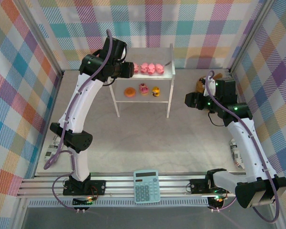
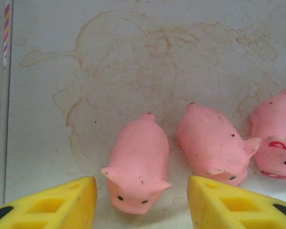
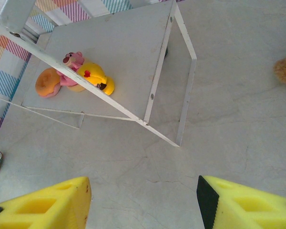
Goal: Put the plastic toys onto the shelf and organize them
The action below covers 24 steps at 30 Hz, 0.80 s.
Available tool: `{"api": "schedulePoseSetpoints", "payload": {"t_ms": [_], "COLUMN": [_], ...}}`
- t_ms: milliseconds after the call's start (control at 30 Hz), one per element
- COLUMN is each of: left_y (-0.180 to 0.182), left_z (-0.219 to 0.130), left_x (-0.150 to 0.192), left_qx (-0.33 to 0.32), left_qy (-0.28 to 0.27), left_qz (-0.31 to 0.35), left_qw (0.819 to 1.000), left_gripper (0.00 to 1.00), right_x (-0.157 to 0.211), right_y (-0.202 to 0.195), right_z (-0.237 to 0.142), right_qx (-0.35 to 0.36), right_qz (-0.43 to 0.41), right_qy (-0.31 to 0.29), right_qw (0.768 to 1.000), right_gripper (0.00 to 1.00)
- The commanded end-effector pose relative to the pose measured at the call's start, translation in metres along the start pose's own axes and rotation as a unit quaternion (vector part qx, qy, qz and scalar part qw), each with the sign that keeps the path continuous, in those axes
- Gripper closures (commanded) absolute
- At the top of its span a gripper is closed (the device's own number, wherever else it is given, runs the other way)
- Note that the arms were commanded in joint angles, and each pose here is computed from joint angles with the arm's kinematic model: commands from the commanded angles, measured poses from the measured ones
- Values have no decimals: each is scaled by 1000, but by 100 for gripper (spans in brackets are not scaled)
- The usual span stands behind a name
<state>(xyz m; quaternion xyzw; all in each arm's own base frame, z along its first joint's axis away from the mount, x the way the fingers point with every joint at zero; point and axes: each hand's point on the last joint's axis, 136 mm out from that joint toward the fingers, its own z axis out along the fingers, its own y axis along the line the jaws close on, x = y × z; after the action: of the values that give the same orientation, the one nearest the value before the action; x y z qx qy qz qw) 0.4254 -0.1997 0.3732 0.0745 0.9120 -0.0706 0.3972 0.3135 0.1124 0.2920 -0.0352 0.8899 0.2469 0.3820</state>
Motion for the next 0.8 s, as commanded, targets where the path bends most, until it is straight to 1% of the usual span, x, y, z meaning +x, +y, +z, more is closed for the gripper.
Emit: {"api": "schedulePoseSetpoints", "payload": {"t_ms": [0,500,767], "left_y": [0,-10,-19], "left_z": [-7,-10,-17], "left_x": [-9,-9,-13], "left_qx": [11,40,58], "left_qy": [-16,-15,-26], "left_qz": [-8,-17,-20], "left_qw": [1000,999,998], "left_gripper": [46,48,48], "right_x": [-9,-10,-10], "right_y": [5,7,7], "right_z": [-9,-14,-16], "right_qx": [-4,-6,-5], "right_qz": [-6,-9,-10], "right_qy": [-20,-23,-26], "right_qw": [1000,1000,1000], "right_gripper": [38,38,38]}}
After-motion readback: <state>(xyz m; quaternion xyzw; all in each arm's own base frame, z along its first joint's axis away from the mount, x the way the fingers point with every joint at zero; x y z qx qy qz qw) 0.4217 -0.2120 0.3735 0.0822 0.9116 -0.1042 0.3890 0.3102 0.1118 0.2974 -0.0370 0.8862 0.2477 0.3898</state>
